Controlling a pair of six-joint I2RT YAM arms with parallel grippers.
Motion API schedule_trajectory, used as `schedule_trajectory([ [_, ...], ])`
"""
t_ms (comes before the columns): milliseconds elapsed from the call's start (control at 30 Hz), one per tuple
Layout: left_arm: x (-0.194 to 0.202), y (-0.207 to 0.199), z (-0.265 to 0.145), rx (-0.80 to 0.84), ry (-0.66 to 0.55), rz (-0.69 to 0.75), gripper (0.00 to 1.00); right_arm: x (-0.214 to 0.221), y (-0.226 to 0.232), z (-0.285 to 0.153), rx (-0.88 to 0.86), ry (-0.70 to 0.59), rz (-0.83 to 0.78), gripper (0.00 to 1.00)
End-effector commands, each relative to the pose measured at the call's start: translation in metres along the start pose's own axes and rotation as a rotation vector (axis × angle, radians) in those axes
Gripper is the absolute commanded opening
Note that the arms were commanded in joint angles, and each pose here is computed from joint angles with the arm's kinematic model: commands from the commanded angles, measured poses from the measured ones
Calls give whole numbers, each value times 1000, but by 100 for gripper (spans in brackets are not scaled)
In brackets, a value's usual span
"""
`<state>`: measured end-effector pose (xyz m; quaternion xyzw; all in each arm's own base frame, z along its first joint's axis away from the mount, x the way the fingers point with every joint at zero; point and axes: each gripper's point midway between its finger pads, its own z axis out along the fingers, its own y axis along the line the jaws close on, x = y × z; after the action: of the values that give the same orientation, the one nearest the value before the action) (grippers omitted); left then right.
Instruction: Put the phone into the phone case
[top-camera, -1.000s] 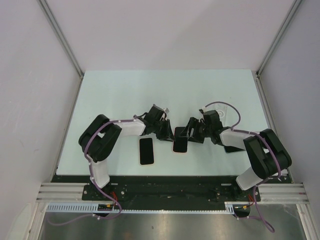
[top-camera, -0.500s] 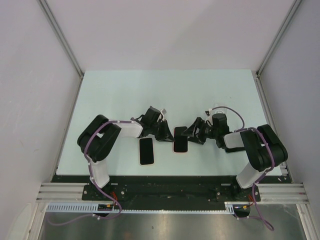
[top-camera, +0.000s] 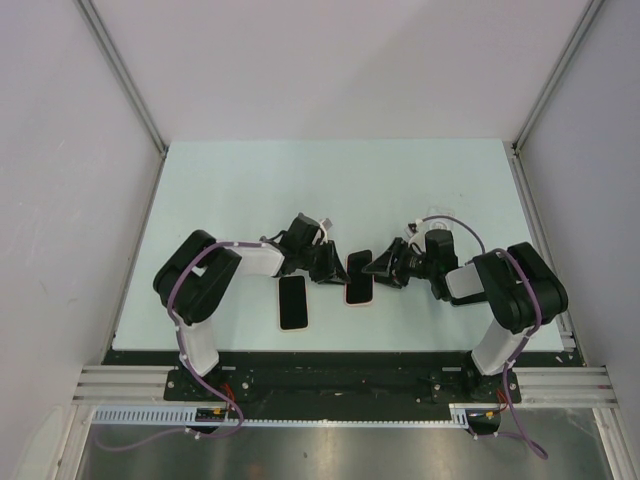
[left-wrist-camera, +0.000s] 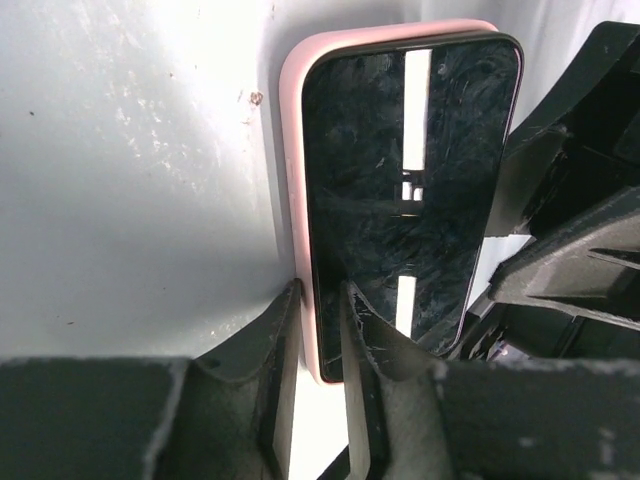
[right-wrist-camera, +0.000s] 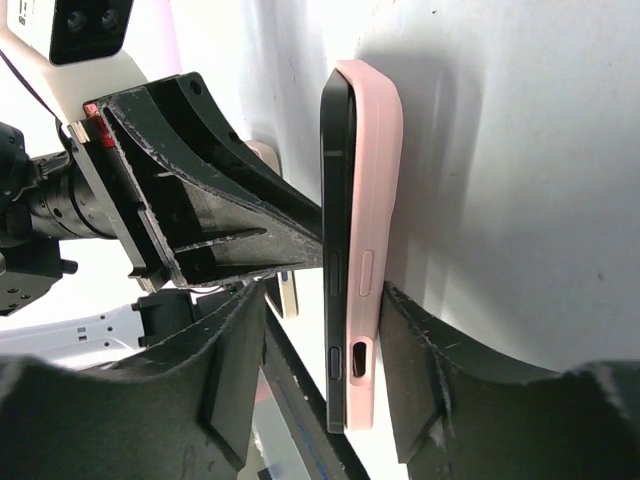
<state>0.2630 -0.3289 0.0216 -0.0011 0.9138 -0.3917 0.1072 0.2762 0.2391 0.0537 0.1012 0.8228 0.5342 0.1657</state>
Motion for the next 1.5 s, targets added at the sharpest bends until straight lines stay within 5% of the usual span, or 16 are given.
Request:
schedule_trajectory([
  [0, 14, 4, -2, -10, 36, -5, 27, 7, 19, 0, -91, 44, -42, 48],
  [167, 14, 4, -3, -10, 35, -3, 36, 6, 19, -1, -89, 41, -50, 33],
  [333, 14, 5, -2, -11, 38, 2, 40, 5, 18, 0, -89, 35, -50, 0],
  [533, 15, 6, -2, -13, 40, 1, 41, 4, 21, 0, -97, 30, -52, 3],
  [700, 15, 6, -2, -13, 42, 0, 41, 9, 20, 2, -85, 40, -63, 43],
  [733, 15, 6, -2, -12, 43, 0, 40, 9, 19, 3, -78, 37, -67, 43],
  [833, 15, 4, -3, -6, 39, 3, 40, 10, 11, 5, -51, 39, -69, 34],
  [867, 15, 4, -4, -6, 37, 7, 40, 10, 10, 5, -46, 39, -66, 20],
  [967, 8, -4, -11, 5, 10, 35, 40, 7, 12, 3, -45, 25, -77, 0],
  [1467, -25, -86, -139, 221, -232, 326, 57, 4, 133, -50, -349, -38, -306, 0],
])
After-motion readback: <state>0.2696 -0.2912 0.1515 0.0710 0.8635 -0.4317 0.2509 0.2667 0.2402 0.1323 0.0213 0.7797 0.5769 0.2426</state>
